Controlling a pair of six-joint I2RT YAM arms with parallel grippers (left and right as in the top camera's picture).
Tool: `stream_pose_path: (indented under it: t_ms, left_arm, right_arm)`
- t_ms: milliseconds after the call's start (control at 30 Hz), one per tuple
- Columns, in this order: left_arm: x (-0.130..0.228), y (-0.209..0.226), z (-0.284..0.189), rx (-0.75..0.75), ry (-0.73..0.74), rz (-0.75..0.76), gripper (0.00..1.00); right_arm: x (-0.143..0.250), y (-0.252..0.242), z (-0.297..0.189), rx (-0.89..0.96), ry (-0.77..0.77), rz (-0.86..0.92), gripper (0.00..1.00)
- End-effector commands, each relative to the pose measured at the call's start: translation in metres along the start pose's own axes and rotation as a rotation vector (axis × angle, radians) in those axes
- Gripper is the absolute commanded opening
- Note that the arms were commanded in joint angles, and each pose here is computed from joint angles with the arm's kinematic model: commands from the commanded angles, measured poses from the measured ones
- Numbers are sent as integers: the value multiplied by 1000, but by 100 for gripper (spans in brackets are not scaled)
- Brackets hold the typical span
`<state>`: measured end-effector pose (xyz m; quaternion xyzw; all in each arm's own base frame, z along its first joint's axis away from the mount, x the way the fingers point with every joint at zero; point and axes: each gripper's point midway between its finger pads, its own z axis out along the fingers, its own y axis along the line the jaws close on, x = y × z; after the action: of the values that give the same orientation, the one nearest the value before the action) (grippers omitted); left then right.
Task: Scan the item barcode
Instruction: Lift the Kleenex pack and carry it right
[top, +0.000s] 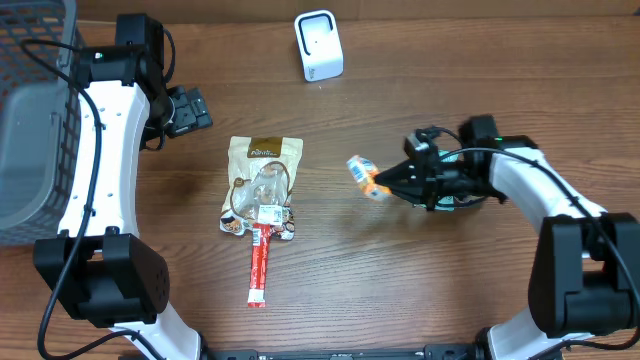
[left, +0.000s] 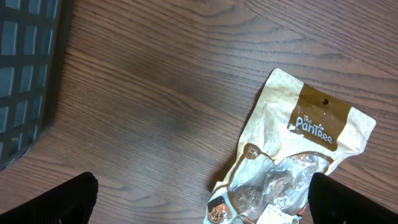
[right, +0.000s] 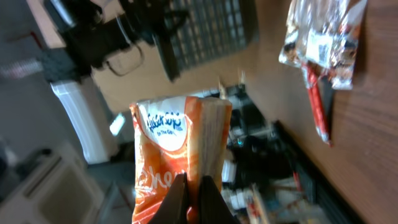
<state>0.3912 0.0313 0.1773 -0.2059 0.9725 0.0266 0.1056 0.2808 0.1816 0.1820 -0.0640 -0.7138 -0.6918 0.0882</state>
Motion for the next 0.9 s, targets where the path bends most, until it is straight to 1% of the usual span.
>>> stream_pose_path:
  t_ms: [0, 200, 867]
  left_arm:
    - [-4, 2, -2, -6, -14, -4, 100]
    - [-4, 2, -2, -6, -13, -4, 100]
    - [-4, 2, -2, -6, -13, -4, 100]
  right_arm:
    - [5, 14, -16, -53, -57, -197, 4]
    - [21, 18, -22, -53, -89, -224, 4]
    - [21, 18, -22, -53, -88, -230, 4]
